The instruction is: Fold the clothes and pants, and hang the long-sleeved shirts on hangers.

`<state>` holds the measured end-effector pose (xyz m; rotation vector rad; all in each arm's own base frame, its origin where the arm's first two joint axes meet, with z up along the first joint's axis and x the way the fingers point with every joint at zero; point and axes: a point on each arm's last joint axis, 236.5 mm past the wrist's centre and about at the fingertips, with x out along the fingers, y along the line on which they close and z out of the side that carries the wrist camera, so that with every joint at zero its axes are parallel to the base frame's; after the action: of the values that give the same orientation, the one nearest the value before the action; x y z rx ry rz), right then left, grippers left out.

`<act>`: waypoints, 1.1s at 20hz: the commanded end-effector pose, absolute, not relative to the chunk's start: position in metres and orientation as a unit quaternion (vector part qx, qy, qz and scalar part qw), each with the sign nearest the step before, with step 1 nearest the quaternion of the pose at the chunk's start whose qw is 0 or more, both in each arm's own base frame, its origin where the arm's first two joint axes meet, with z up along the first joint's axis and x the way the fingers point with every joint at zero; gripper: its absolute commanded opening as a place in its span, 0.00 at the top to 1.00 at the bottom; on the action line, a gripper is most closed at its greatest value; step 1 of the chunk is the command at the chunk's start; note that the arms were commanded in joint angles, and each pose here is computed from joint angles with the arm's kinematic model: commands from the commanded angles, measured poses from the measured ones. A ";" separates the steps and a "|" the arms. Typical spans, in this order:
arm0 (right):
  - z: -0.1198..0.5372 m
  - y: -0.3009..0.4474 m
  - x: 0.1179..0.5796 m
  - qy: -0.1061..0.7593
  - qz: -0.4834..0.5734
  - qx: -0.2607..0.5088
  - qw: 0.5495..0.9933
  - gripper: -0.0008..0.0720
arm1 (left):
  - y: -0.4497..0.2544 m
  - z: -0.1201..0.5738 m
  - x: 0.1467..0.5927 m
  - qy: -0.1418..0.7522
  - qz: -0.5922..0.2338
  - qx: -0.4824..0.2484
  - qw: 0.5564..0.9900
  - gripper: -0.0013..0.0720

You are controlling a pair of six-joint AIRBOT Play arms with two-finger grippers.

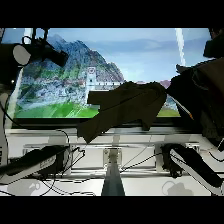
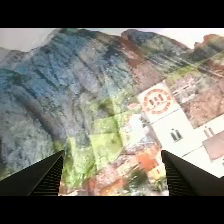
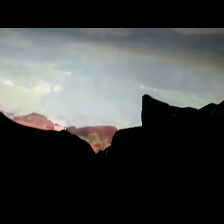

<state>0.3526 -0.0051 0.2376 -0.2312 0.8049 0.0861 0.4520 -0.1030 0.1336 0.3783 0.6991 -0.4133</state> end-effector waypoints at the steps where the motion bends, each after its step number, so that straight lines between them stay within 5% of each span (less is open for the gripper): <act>1: 0.156 -0.004 0.326 0.501 0.083 -0.148 0.849 0.96 | -0.130 0.140 0.447 0.332 -0.234 0.111 0.907 0.05; 3: 0.103 0.004 0.319 0.537 0.102 -0.131 0.827 0.96 | -0.131 0.136 0.444 0.341 -0.238 0.110 0.903 0.05; 6: 0.065 0.003 0.358 0.475 0.088 -0.133 0.866 0.95 | -0.131 0.132 0.439 0.352 -0.242 0.111 0.897 0.05; 8: 0.038 0.002 0.378 0.470 0.085 -0.133 0.868 0.50 | -0.134 0.125 0.430 0.371 -0.252 0.112 0.887 0.05; 13: -0.041 0.007 0.404 0.569 0.108 -0.113 0.807 0.27 | -0.136 0.118 0.421 0.392 -0.261 0.114 0.875 0.05; 18: -0.088 0.024 0.401 0.642 0.205 -0.147 0.724 0.22 | -0.137 0.106 0.424 0.404 -0.262 0.112 0.869 0.05; 22: -0.110 0.023 0.422 0.622 0.198 -0.167 0.739 0.22 | -0.137 0.090 0.427 0.421 -0.263 0.111 0.861 0.05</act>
<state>0.4110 0.0218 -0.0916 -0.3294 1.3759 0.4094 0.4258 -0.1364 0.0999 0.2330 0.8575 -0.5467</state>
